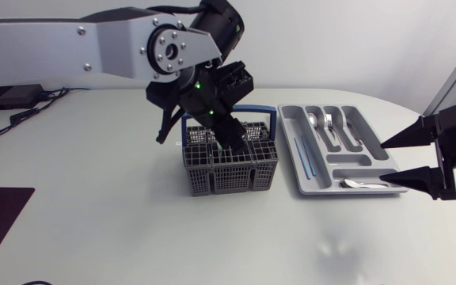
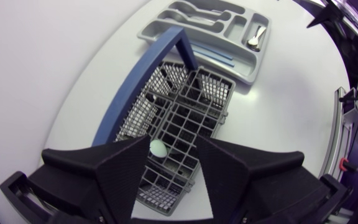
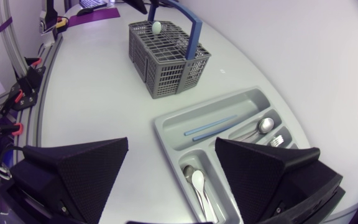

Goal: Unload the cutlery basket into the drawer organizer.

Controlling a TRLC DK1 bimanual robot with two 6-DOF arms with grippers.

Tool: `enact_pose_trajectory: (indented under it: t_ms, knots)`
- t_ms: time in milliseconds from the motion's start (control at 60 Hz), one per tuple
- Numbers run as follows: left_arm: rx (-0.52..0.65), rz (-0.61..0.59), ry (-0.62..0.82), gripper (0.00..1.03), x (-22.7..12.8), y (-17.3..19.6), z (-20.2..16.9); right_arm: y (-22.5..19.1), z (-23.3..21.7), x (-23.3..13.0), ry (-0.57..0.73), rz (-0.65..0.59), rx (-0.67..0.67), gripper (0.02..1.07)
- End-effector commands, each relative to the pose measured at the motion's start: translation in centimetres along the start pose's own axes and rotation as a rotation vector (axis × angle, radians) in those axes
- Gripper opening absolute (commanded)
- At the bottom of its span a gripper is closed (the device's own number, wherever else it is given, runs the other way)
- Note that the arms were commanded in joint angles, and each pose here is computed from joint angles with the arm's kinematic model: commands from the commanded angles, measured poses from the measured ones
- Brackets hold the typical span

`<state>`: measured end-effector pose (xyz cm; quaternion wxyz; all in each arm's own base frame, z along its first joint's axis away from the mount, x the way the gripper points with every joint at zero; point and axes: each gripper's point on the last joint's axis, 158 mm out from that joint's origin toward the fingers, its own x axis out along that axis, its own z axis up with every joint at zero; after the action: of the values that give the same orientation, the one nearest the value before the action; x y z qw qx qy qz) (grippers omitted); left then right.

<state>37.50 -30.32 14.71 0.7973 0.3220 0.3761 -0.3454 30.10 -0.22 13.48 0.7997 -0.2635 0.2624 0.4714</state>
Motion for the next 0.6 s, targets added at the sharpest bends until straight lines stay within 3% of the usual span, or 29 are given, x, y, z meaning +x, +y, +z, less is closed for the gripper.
enact_pose_trajectory:
  t_ms: [0,267,500,583]
  knots:
    - [-0.132,0.006,0.045,0.54,0.9,0.2,-0.7,0.9,0.1,-0.2,-0.008,-0.049,0.056,1.02]
    - [-0.307,0.049,0.112,0.51,2.6,1.3,-3.0,2.3,2.4,-0.7,-0.065,-0.146,0.194,1.02]
    - [-0.384,0.073,0.172,0.5,5.1,1.3,-4.7,3.6,3.2,-0.2,-0.085,-0.186,0.197,0.99]
    - [-0.399,0.085,0.161,0.44,5.7,1.3,-4.8,4.3,3.2,0.2,-0.086,-0.178,0.19,0.99]
